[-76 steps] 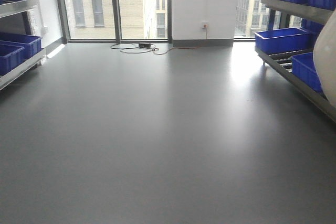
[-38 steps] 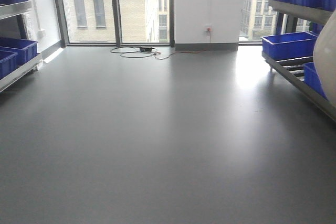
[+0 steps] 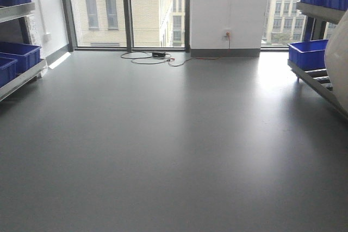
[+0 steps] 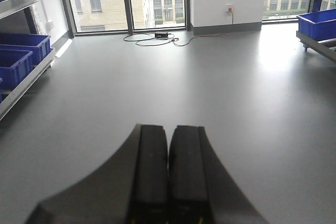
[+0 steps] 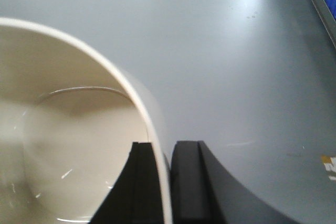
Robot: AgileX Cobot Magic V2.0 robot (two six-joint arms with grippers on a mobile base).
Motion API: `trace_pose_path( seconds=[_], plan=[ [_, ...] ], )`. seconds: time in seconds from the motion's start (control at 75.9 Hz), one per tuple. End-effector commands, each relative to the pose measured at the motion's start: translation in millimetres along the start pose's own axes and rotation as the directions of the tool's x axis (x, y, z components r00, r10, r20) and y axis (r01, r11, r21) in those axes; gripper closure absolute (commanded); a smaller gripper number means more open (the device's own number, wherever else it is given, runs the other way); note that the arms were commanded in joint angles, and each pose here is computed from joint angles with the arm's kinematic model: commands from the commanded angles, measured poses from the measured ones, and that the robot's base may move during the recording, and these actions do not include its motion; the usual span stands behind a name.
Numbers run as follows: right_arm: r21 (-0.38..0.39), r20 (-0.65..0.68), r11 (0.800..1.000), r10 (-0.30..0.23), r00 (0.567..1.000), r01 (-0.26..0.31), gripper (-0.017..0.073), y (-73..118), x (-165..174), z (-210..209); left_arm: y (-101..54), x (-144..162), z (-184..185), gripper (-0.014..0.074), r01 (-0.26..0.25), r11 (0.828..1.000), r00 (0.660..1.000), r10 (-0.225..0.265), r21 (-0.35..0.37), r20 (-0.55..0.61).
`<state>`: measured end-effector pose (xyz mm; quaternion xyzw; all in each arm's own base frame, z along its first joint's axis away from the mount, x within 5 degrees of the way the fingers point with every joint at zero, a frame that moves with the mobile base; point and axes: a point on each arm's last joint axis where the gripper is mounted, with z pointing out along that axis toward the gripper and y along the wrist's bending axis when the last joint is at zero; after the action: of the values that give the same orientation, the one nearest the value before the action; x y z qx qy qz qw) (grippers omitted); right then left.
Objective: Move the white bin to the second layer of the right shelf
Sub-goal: 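Turn toward the roller-shelf rack with blue bins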
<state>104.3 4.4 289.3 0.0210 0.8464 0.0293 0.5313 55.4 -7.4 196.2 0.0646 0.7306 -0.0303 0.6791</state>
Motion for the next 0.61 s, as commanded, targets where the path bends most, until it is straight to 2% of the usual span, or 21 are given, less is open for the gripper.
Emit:
trace_pose_path(
  seconds=[0.0, 0.593],
  plan=[
    [-0.012, 0.119, 1.0, -0.009, 0.993, 0.01, 0.0532, 1.6, -17.4, -5.0, -0.4, 3.8, 1.0, 0.0509, 0.005, 1.0, 0.998, -0.005, 0.001, 0.063],
    [-0.012, 0.119, 1.0, -0.009, 0.993, 0.01, 0.0532, 1.6, -17.4, -5.0, -0.4, 3.8, 1.0, 0.0509, 0.005, 1.0, 0.998, -0.005, 0.001, 0.063]
  ],
)
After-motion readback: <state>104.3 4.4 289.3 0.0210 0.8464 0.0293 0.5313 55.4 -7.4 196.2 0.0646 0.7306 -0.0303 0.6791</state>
